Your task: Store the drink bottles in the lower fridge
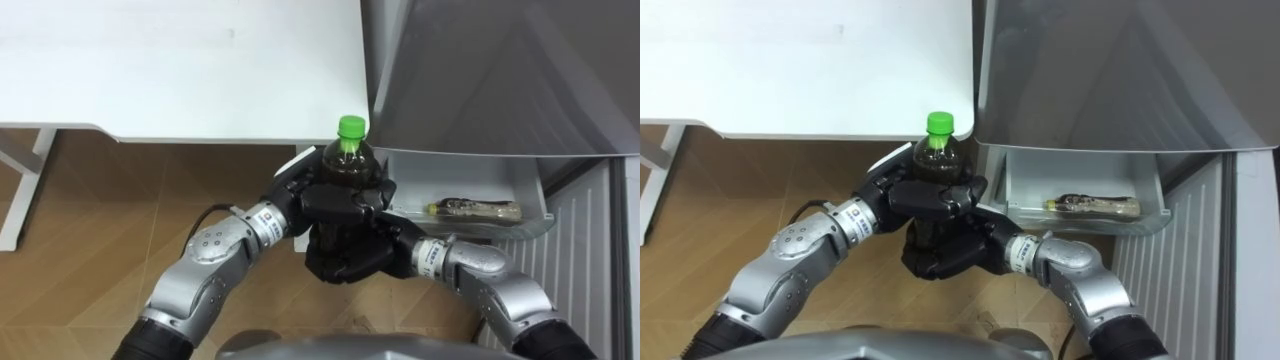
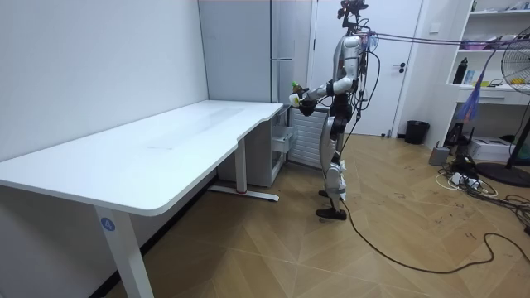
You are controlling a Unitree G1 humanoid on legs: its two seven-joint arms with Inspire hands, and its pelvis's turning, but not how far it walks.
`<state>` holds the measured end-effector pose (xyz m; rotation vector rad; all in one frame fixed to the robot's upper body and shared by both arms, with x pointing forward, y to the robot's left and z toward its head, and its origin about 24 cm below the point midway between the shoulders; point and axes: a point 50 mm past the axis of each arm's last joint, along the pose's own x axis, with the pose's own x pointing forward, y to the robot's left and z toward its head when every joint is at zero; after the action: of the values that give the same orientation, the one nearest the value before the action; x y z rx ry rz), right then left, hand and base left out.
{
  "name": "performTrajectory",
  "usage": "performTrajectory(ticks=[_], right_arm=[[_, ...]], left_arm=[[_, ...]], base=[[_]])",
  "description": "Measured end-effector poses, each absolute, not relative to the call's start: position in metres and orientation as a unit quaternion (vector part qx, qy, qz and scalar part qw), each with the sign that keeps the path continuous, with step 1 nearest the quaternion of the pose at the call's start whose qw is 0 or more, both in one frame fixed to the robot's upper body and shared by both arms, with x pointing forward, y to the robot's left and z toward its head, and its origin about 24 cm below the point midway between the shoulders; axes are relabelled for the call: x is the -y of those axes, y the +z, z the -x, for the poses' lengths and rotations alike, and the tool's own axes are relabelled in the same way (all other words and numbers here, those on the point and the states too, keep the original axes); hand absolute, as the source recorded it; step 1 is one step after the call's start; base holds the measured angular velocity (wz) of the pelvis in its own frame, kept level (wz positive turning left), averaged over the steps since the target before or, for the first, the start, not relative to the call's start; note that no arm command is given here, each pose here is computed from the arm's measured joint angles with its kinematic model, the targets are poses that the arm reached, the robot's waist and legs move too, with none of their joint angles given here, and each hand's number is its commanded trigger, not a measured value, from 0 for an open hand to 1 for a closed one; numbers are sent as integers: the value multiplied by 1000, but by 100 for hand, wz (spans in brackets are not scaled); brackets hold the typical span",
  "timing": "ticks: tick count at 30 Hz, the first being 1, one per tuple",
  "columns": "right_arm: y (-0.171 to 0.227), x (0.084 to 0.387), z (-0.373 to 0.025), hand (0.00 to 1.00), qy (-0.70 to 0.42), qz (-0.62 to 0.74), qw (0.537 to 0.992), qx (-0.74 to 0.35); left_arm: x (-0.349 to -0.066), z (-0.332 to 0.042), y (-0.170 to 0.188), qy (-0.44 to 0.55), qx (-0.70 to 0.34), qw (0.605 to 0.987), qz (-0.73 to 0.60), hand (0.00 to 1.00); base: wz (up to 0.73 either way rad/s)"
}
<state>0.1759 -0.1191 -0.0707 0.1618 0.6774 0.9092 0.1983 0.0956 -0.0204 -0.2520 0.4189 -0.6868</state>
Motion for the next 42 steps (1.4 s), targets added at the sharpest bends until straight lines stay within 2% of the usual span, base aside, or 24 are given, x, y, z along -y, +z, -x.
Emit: performTrajectory(ticks=[30, 42], right_arm=[[-71, 119, -176, 100, 429, -76, 841, -321], [-70, 118, -176, 100, 436, -68, 839, -318]], left_arm=[[-97, -200, -18, -328, -188, 918, 118, 0], [-100, -215, 22, -293, -88, 945, 117, 0]], base=[[0], [0]])
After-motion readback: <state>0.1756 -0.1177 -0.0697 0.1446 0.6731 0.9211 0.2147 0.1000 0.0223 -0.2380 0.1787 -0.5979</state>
